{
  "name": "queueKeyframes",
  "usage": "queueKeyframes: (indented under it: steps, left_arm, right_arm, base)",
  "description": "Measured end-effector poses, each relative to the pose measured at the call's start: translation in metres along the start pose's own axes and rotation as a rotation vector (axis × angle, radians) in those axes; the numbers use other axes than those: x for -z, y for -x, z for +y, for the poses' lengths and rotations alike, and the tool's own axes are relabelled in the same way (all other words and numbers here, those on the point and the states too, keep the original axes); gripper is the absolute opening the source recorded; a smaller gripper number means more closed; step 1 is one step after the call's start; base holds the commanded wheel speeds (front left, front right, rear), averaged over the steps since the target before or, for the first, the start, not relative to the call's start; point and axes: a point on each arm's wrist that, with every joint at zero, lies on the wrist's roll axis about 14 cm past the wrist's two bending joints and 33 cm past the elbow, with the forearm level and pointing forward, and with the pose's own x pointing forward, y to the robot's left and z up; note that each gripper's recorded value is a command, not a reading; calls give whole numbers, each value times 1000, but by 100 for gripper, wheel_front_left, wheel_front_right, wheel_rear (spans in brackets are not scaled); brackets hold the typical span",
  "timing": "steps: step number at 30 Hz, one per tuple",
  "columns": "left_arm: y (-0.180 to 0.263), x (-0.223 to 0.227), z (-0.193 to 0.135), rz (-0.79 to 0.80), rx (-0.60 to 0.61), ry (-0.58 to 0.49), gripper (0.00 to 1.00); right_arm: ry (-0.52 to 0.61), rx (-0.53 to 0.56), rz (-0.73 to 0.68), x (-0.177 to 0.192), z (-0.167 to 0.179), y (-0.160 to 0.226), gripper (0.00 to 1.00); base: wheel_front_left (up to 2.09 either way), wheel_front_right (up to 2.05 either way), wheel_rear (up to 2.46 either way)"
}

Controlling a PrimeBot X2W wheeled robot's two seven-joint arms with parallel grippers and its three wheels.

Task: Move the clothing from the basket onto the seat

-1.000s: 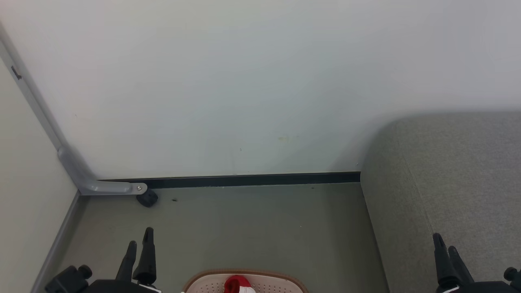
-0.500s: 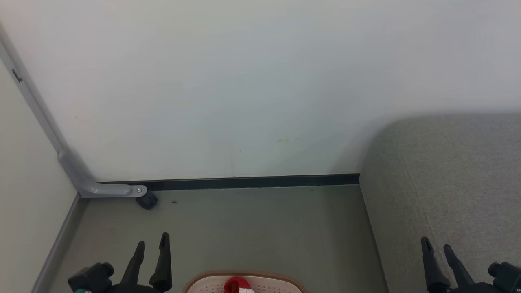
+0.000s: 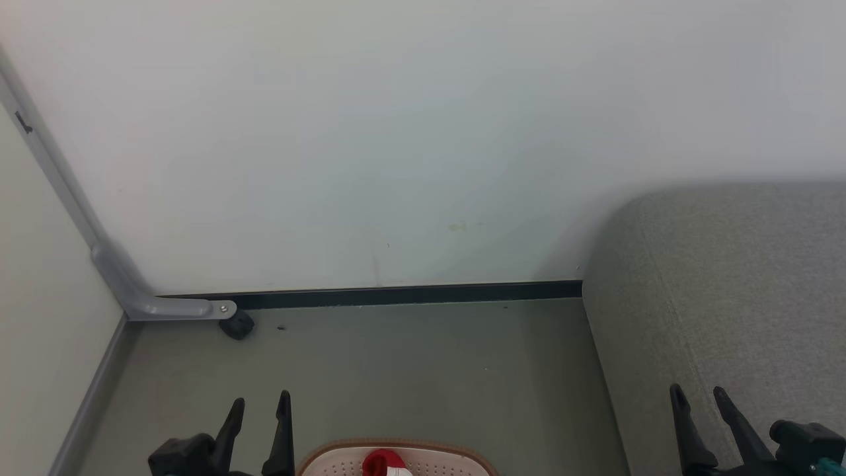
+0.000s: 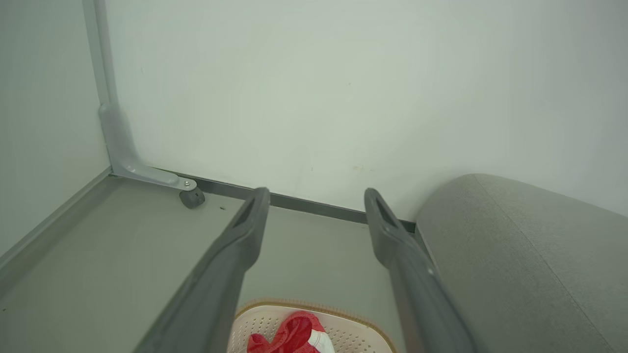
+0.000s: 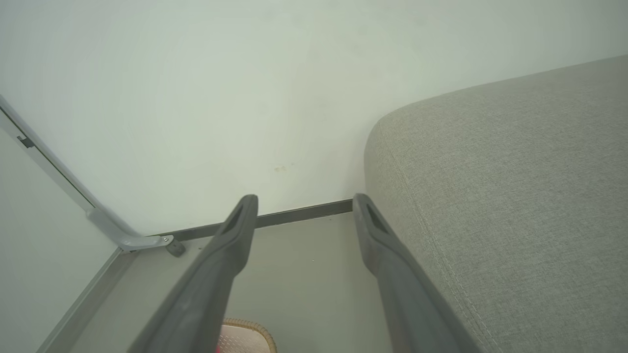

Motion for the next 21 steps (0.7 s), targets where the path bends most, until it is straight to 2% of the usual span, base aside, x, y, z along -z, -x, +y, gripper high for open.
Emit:
queueKeyframes:
  steps: [12, 21]
  left_arm:
    - [-2, 4, 2, -16, -14, -174, 100]
    - [-2, 6, 9, -15, -47, -181, 100]
  right_arm:
    - [187, -30, -31, -4, 4, -1, 100]
    - [207, 16, -48, -7, -6, -1, 100]
  base:
    - [0, 0, 0]
    - [0, 0, 0]
